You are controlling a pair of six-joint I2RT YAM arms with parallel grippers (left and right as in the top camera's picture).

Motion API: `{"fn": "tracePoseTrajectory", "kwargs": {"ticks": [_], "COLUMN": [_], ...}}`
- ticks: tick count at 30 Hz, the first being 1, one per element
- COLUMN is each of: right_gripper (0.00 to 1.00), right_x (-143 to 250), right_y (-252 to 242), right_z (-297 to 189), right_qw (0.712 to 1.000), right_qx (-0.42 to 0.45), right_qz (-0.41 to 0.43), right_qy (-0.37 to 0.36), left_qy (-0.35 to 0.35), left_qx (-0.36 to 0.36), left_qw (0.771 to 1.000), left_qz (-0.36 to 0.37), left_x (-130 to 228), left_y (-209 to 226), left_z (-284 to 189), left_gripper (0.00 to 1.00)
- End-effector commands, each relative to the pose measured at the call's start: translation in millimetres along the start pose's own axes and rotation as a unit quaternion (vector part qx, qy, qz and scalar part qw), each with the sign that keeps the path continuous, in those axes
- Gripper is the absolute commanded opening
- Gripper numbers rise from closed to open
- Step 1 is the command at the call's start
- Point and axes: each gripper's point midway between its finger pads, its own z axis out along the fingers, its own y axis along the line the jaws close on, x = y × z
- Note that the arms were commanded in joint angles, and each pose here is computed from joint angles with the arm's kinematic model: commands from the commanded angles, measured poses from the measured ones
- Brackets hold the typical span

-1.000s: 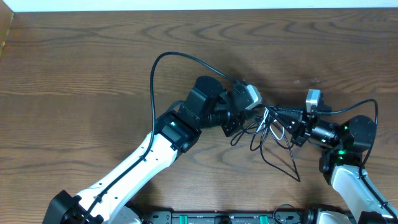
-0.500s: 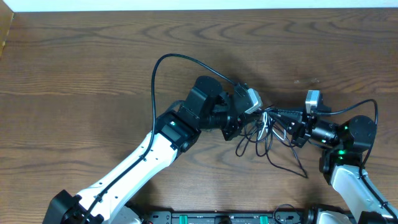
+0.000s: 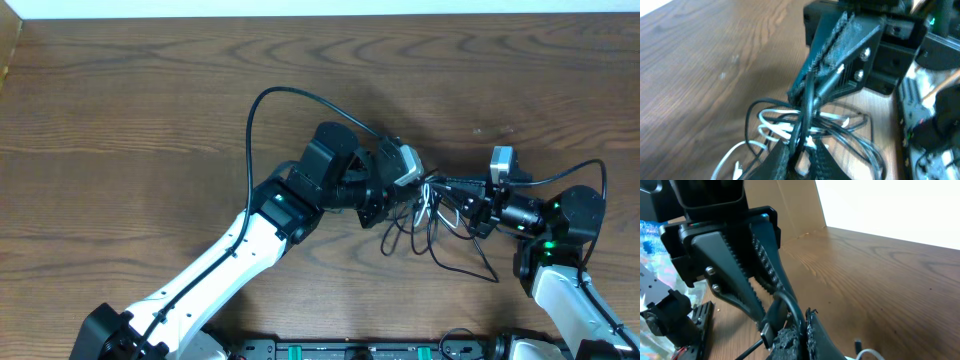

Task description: Untangle cables

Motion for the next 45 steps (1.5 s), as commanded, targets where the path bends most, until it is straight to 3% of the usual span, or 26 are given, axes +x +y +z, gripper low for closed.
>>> {"fn": "tracePoseTrajectory", "kwargs": {"ticks": [1, 2, 4, 5, 8, 24, 27, 30, 33, 45], "right_gripper": [0.01, 0.01, 0.01, 0.01, 0.01, 0.01, 0.01, 0.01, 0.01, 0.01], "right_x": [-5, -5, -4, -4, -4, -4, -5, -5, -5, -7], "right_y": [1, 2, 2, 2, 3, 11, 11, 11, 11, 5], "right_z": [1, 1, 1, 1, 1, 1, 1, 1, 1, 0], "right_qw": [1.000, 1.000, 1.000, 1.000, 1.000, 0.999, 0.999, 0.999, 0.999, 0.999], "right_qx": [-0.006, -0.007, -0.009, -0.009, -0.011, -0.033, -0.032, -0.032, -0.032, -0.015], "right_qz": [-0.014, -0.014, -0.014, -0.014, -0.014, -0.025, -0.029, -0.029, -0.029, -0.029], "right_qy": [0.000, 0.000, 0.001, 0.001, 0.002, 0.007, 0.006, 0.006, 0.006, 0.000], "left_qy": [-0.008, -0.008, -0.008, -0.008, -0.009, 0.005, 0.004, -0.006, -0.012, -0.023], "left_qx": [0.010, 0.010, 0.010, 0.010, 0.010, 0.013, 0.013, 0.012, 0.011, 0.029], "left_qw": [1.000, 1.000, 1.000, 1.000, 1.000, 1.000, 1.000, 1.000, 1.000, 0.999], "left_qz": [0.009, 0.009, 0.009, 0.009, 0.010, -0.002, -0.001, 0.007, 0.011, 0.015], "left_x": [-9, -9, -9, -9, -10, 2, 2, -3, -6, -13], "left_y": [-3, -3, -3, -3, -3, 2, 3, 4, 4, -2], "left_z": [1, 1, 1, 1, 1, 10, 12, 12, 12, 4], "left_gripper": [0.11, 0.13, 0.36, 0.43, 0.56, 0.62, 0.53, 0.24, 0.08, 0.08]}}
